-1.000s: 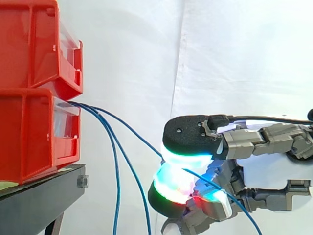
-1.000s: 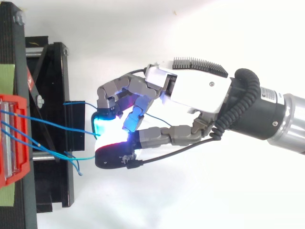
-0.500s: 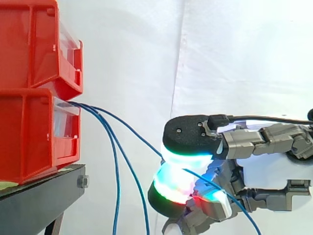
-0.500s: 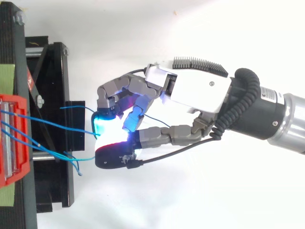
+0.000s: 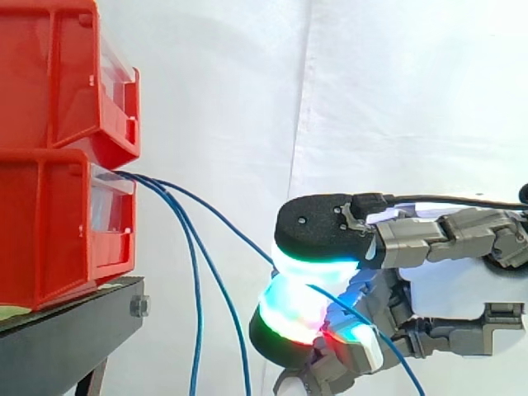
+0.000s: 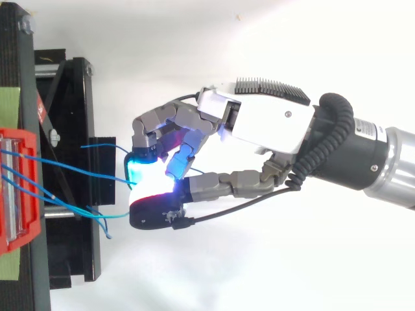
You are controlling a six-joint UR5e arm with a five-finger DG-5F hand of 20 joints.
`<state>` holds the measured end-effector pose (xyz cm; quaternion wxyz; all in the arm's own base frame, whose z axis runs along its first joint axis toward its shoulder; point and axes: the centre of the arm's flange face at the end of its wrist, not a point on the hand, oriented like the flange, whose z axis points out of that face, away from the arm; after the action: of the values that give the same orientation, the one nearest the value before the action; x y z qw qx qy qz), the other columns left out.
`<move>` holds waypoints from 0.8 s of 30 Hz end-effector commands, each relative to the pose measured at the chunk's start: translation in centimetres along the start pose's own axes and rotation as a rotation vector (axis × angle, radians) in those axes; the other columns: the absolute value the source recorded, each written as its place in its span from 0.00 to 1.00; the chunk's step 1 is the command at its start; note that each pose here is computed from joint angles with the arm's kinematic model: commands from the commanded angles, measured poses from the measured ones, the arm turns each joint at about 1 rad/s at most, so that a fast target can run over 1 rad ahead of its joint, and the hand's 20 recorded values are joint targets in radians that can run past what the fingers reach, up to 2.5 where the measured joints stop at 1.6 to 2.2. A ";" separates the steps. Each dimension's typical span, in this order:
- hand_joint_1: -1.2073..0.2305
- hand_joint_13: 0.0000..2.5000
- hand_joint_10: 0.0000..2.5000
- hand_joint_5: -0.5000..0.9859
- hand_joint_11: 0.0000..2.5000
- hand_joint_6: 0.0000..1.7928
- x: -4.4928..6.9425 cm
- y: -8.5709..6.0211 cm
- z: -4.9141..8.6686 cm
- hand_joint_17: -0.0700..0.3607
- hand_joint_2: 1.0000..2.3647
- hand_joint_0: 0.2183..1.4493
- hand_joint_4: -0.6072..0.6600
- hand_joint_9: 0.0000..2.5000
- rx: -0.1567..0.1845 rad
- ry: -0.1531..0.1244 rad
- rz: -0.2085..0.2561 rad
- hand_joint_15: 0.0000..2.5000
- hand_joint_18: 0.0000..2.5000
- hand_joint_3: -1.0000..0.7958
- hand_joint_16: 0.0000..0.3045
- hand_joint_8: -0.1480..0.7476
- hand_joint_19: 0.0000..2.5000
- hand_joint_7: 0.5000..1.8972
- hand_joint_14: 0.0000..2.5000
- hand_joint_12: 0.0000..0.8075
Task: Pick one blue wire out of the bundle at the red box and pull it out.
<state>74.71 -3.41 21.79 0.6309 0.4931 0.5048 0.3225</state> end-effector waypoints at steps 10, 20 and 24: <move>0.27 0.32 0.01 0.29 0.32 0.48 0.0 0.0 0.0 0.41 0.01 0.34 0.50 0.50 0.000 0.000 0.000 0.21 0.23 0.53 0.16 0.45 0.12 0.46 0.01 0.44; 0.27 0.32 0.01 0.29 0.32 0.48 0.0 0.0 0.0 0.41 0.01 0.34 0.51 0.50 0.000 0.000 0.000 0.21 0.23 0.52 0.16 0.44 0.12 0.47 0.01 0.44; 0.27 0.32 0.01 0.29 0.32 0.48 0.0 0.0 0.0 0.41 0.01 0.34 0.51 0.50 0.000 0.000 0.000 0.21 0.23 0.52 0.16 0.44 0.12 0.47 0.01 0.44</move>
<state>74.71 -3.42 21.77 0.6309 0.4932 0.5048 0.3224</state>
